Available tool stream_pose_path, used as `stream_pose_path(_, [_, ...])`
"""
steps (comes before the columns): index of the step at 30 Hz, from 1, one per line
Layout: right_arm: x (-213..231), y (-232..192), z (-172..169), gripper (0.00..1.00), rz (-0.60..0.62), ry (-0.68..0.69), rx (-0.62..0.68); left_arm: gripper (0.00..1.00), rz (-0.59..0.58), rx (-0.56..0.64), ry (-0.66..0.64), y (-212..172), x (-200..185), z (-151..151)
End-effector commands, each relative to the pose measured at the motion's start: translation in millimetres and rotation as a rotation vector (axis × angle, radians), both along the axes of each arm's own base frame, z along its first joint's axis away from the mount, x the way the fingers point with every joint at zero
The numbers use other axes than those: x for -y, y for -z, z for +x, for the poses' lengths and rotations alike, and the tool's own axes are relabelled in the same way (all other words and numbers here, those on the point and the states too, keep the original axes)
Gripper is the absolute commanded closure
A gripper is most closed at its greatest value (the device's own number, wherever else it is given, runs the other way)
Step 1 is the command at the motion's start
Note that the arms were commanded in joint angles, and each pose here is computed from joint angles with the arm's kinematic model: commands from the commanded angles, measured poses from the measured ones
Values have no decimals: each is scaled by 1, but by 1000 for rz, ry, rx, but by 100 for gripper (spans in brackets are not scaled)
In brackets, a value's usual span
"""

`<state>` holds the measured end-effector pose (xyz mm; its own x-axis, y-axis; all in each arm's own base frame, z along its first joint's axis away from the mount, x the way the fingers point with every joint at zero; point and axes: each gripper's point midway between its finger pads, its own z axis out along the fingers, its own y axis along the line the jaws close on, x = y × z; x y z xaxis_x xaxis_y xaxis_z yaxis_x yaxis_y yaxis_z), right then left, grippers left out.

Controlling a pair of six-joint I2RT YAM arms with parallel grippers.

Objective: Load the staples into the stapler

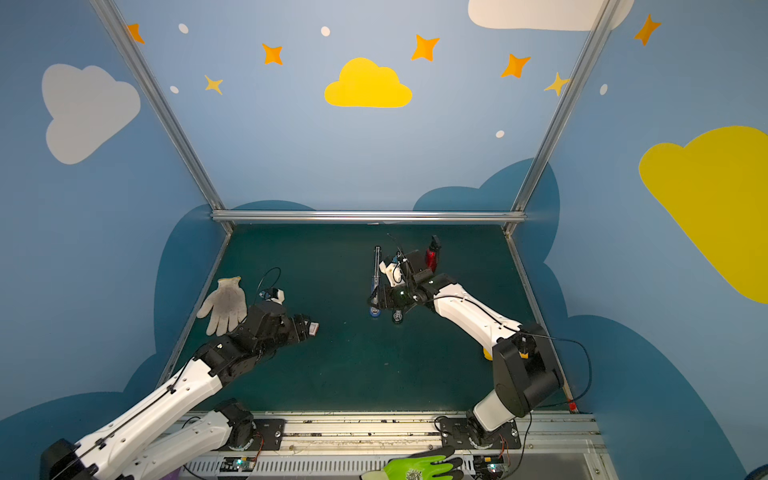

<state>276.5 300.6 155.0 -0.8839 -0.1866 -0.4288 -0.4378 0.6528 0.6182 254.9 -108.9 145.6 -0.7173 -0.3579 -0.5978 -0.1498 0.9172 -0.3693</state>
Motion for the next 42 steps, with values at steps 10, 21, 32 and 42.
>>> stream_pose_path(10, [-15, 15, -40, 46, 22, -97, 82, 34, -70, -321, -78, 65, -16, 36])
stream_pose_path(21, [-30, 44, -51, 48, -13, -142, 29, 33, -77, -433, -2, 109, 0, 63])
stream_pose_path(32, [-49, 69, -47, 50, -74, -174, -49, 40, -234, -432, 82, 103, 35, 50])
stream_pose_path(42, [-66, 78, -42, 48, -75, -173, -96, 35, -156, -374, 20, 84, 13, 59])
